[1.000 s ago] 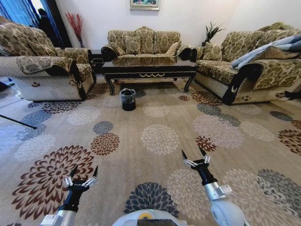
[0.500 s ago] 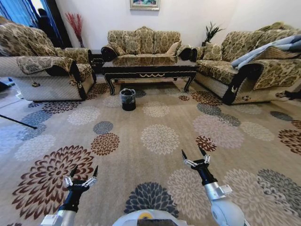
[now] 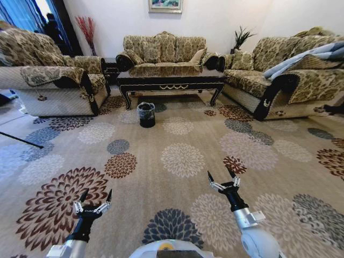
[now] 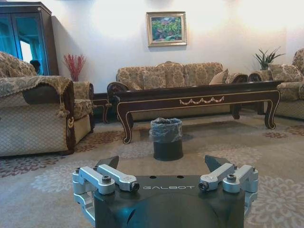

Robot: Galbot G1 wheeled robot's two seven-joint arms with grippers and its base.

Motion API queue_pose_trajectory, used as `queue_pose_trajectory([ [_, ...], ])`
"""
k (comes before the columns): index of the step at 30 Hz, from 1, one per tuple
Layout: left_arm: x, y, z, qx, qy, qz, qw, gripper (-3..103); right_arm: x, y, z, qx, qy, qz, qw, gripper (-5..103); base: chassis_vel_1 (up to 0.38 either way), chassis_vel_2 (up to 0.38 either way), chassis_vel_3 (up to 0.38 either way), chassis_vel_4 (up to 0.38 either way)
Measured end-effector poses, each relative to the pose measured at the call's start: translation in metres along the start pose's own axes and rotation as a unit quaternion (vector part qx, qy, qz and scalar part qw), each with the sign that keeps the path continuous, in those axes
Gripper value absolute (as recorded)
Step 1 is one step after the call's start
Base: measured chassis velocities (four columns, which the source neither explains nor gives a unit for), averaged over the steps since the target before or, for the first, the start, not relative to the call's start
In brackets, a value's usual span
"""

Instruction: Move to the front of the table and pick up the trash from the floor, then place it into the trash bin.

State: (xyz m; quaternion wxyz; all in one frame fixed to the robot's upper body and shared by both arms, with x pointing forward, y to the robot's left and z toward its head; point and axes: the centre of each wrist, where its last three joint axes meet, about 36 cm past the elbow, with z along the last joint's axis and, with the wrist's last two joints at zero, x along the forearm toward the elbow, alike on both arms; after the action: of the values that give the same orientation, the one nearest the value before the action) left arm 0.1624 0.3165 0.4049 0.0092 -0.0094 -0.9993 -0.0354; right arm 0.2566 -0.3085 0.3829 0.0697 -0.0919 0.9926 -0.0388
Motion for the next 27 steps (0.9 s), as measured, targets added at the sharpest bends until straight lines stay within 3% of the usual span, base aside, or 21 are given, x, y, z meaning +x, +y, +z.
queue_pose_trajectory([
  [27,0.0000,0.0000,0.0000,0.000,0.000,0.000,1.0000,100,0.0000,0.0000,0.0000,0.000,0.000,0.000,1.000,100,0.000,0.000,0.000,0.000],
])
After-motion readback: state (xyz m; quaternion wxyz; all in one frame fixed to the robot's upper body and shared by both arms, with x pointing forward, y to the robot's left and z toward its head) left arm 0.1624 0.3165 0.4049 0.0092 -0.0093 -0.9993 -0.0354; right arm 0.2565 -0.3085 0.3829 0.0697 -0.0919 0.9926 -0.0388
